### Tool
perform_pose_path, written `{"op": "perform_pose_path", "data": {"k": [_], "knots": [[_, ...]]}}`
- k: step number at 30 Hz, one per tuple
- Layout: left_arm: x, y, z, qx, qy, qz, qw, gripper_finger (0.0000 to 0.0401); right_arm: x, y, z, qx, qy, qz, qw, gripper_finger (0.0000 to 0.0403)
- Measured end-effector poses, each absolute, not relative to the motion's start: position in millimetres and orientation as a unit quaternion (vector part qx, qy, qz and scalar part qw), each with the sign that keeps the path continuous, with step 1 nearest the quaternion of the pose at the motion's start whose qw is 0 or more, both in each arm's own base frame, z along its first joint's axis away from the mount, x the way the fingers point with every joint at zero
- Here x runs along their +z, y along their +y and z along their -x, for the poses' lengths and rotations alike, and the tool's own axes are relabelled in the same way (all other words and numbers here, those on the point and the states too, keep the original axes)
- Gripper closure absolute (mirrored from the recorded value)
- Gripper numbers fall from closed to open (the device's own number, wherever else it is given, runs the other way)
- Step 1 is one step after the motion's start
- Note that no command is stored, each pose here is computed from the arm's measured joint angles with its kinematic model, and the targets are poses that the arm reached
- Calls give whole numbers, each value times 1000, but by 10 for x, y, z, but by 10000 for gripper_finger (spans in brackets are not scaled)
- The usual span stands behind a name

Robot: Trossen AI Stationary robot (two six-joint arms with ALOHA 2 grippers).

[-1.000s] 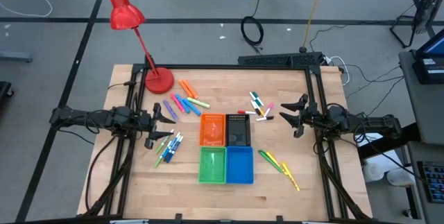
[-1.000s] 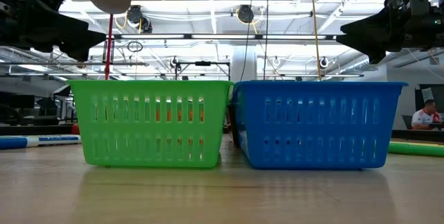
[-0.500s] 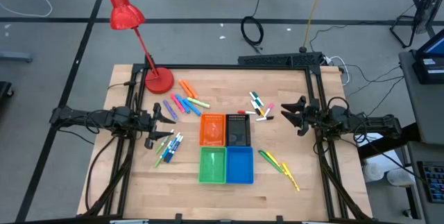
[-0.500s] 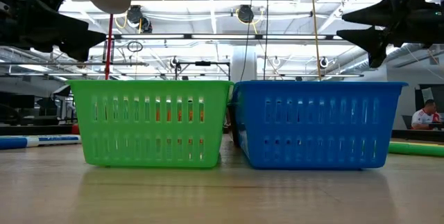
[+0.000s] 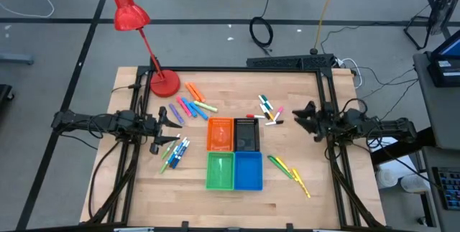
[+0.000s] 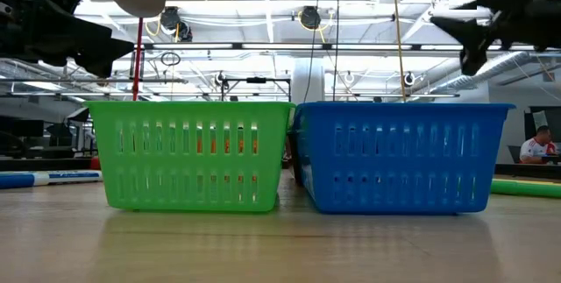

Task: Pick & Place Markers
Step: Put the green pen into the blue basket

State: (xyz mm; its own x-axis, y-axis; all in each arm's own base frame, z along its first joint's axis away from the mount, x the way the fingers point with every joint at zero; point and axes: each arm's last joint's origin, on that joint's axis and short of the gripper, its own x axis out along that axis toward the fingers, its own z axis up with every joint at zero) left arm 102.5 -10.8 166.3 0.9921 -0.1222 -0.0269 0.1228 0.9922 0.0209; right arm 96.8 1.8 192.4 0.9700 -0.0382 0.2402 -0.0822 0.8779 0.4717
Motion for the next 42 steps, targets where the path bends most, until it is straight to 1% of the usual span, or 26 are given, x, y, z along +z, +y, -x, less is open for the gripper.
{"op": "perform_pose_path", "data": {"k": [2, 4, 6, 9, 11, 13, 16, 20, 24, 30, 37, 42], "knots": [[1663, -109, -1025, -61, 13, -11, 998, 189, 1857, 75, -1016, 53, -63, -241, 967, 233], [1663, -108, -1025, -61, 13, -11, 998, 189, 1940, 135, -1061, 68, 4, -247, 967, 233], [1663, -109, -1025, -62, 13, -11, 998, 189, 2060, 206, -1131, 61, 61, -252, 964, 233], [1662, -108, -1025, -61, 13, -11, 998, 189, 2057, 371, -1309, 32, 195, -239, 951, 233], [1662, -109, -1025, -62, 14, -11, 998, 189, 2080, 525, -1456, 25, 269, -230, 935, 233], [1665, -108, -1024, -61, 12, -11, 998, 189, 2138, 703, -1630, 15, 321, -226, 920, 233], [1665, -107, -1025, -60, 13, -11, 998, 189, 2098, 993, -1892, -3, 412, -198, 889, 234], [1665, -107, -1025, -58, 12, -11, 998, 189, 2046, 1319, -2216, -25, 488, -150, 860, 234], [1665, -106, -1025, -58, 13, -11, 998, 189, 1824, 1460, -2340, -77, 571, -88, 813, 234], [1664, -106, -1025, -58, 13, -11, 998, 189, 1593, 1517, -2331, -123, 626, -55, 768, 234], [1665, -106, -1025, -58, 13, -11, 998, 189, 1527, 1549, -2329, -128, 636, -62, 759, 234], [1665, -106, -1025, -58, 13, -11, 998, 189, 1467, 1560, -2318, -120, 626, -74, 767, 234]]}}
